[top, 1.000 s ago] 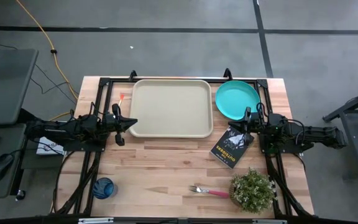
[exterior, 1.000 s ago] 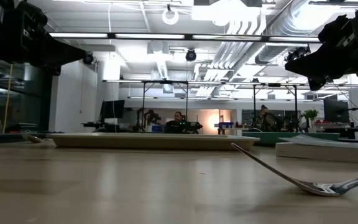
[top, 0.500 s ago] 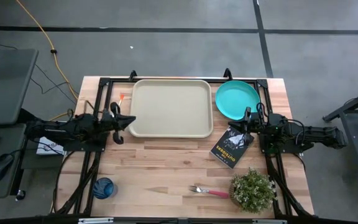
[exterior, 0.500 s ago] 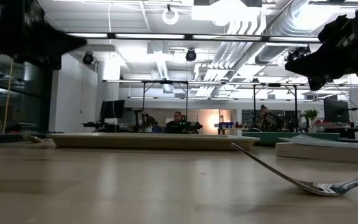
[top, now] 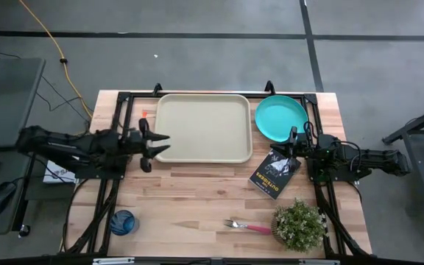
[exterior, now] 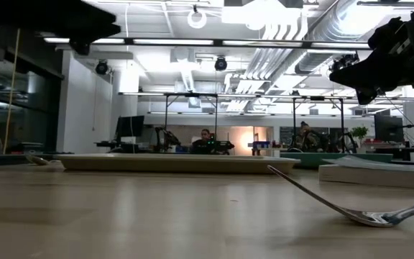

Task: Pick and place plate/cup/fork/spoon on tray
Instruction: Put the blue glass cup on the white tray

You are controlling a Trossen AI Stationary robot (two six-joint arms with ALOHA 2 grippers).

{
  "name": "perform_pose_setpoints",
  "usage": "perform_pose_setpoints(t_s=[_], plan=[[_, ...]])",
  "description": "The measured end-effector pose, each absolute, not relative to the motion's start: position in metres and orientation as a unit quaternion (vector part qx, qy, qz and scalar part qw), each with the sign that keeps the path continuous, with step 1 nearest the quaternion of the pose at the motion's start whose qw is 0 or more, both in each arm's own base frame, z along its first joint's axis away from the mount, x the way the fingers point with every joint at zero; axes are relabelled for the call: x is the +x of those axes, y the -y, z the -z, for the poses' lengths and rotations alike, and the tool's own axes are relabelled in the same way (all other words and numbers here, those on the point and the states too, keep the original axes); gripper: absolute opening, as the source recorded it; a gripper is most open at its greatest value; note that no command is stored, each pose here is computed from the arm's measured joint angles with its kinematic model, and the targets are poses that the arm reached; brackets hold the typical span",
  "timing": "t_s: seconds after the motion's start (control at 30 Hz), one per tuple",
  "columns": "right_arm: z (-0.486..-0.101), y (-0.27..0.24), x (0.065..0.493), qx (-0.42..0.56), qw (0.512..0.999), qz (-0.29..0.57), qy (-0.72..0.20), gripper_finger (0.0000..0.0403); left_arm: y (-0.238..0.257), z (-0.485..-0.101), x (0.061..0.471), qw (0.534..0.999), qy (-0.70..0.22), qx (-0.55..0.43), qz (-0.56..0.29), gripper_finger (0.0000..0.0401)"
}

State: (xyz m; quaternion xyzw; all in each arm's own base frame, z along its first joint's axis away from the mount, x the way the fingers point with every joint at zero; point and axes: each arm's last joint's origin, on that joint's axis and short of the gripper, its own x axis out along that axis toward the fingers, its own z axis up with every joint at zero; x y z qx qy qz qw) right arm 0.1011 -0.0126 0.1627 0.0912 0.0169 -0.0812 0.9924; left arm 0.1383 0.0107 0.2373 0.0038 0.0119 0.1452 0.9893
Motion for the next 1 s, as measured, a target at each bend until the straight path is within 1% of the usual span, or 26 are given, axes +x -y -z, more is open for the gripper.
perform_pose_setpoints(t_s=[0.07, 0.13, 0.23, 0.33, 0.5, 0.57, 0.73, 0.8, 0.87, 1.0], plan=[[-0.163, 0.013, 0.101, 0.091, 0.992, 0.081, -0.017, 0.0, -0.013, -0.249, 0.151, 0.986, -0.025, 0.013, -0.164, 0.017], [-0.163, 0.013, 0.101, 0.091, 0.992, 0.081, -0.017, 0.0, -0.017, -0.259, 0.163, 0.979, -0.041, 0.026, -0.2, 0.019], [-0.163, 0.013, 0.101, 0.091, 0.992, 0.082, -0.017, 0.0, -0.025, -0.267, 0.183, 0.968, -0.09, 0.041, -0.23, 0.0212], [-0.163, 0.013, 0.101, 0.091, 0.992, 0.081, -0.017, 0.0, -0.033, -0.265, 0.2, 0.96, -0.153, 0.041, -0.23, 0.0224], [-0.163, 0.013, 0.101, 0.091, 0.992, 0.081, -0.017, 0.0, -0.039, -0.253, 0.216, 0.945, -0.244, 0.043, -0.214, 0.0227], [-0.163, 0.013, 0.101, 0.089, 0.993, 0.081, -0.017, 0.0, -0.038, -0.255, 0.217, 0.942, -0.273, 0.035, -0.192, 0.0227], [-0.163, 0.013, 0.101, 0.089, 0.993, 0.081, -0.017, 0.0, -0.016, -0.28, 0.217, 0.947, -0.316, -0.051, -0.03, 0.0227], [-0.163, 0.013, 0.101, 0.089, 0.993, 0.081, -0.017, 0.0, 0.0, -0.292, 0.215, 0.941, -0.33, -0.067, 0.01, 0.0227], [-0.163, 0.013, 0.101, 0.089, 0.993, 0.081, -0.017, 0.0, 0.02, -0.298, 0.211, 0.932, -0.356, -0.053, 0.032, 0.0227], [-0.163, 0.013, 0.101, 0.089, 0.993, 0.081, -0.017, 0.0, 0.064, -0.3, 0.198, 0.908, -0.416, 0.004, 0.041, 0.0227]])
